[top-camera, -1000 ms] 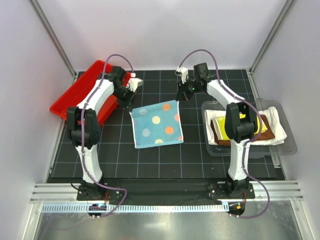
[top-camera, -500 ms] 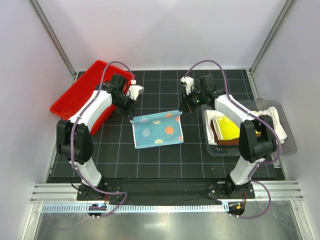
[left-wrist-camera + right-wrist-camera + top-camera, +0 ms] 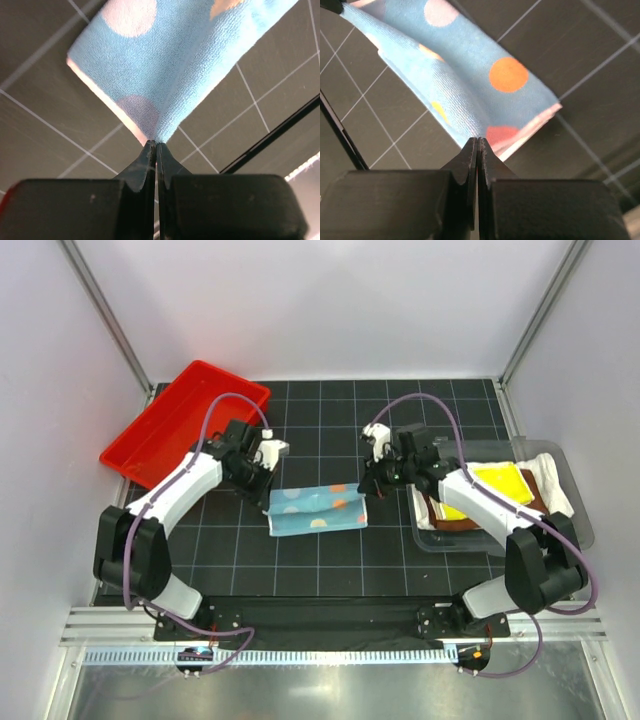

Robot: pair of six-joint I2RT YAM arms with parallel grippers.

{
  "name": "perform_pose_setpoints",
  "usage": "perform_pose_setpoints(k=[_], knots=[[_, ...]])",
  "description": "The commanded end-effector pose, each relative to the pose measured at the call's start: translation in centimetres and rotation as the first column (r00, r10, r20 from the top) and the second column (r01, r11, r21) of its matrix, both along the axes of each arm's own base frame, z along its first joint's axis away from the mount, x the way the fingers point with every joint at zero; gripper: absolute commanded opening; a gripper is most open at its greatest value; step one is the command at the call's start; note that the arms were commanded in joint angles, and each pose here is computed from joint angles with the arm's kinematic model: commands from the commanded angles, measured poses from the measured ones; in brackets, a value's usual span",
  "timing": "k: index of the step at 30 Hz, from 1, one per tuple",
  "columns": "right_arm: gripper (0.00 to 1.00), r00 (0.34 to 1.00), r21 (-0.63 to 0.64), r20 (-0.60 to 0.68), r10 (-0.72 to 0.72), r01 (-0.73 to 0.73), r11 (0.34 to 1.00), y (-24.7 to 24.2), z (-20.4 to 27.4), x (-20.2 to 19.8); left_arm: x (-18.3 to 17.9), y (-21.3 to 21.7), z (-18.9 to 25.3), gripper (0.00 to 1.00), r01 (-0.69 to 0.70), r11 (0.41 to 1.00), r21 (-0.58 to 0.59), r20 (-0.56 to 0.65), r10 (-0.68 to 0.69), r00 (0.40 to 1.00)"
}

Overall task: Fold and stack the towels
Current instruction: Fold the towel

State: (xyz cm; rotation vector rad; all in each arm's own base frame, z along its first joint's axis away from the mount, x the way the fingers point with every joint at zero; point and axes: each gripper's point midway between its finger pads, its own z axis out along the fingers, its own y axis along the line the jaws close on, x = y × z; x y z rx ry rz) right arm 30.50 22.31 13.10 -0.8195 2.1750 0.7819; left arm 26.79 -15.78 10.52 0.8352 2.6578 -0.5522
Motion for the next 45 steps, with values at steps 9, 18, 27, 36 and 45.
perform_pose_setpoints(k=[9, 18, 27, 36, 45], knots=[[0.01, 0.99, -0.055, -0.021, -0.139, 0.137, 0.989, -0.9, -4.0, -2.6, -2.4, -1.2, -2.4, 0.08, -0.04, 0.999, 0.018, -0.04, 0.041, 0.998], [0.01, 0.985, -0.048, 0.039, -0.169, 0.171, 0.984, -1.3, -2.5, -2.0, -3.1, -0.7, -3.2, 0.0, -0.055, 0.995, 0.085, -0.041, 0.058, 0.997], [0.01, 0.964, -0.001, 0.169, -0.203, 0.207, 0.978, 0.8, 2.9, 4.1, 4.3, 0.2, 2.3, 0.0, -0.205, 0.97, 0.131, 0.261, 0.166, 0.951], [0.01, 0.951, -0.019, 0.26, -0.167, 0.178, 0.984, 1.9, 4.1, 9.4, 10.2, 1.0, 3.3, 0.0, -0.275, 0.946, 0.174, 0.338, 0.205, 0.919], [0.01, 0.943, -0.024, 0.285, -0.171, 0.185, 0.982, 1.3, 3.2, 13.7, 13.2, 2.0, 2.1, 0.0, -0.283, 0.936, 0.208, 0.331, 0.205, 0.921]])
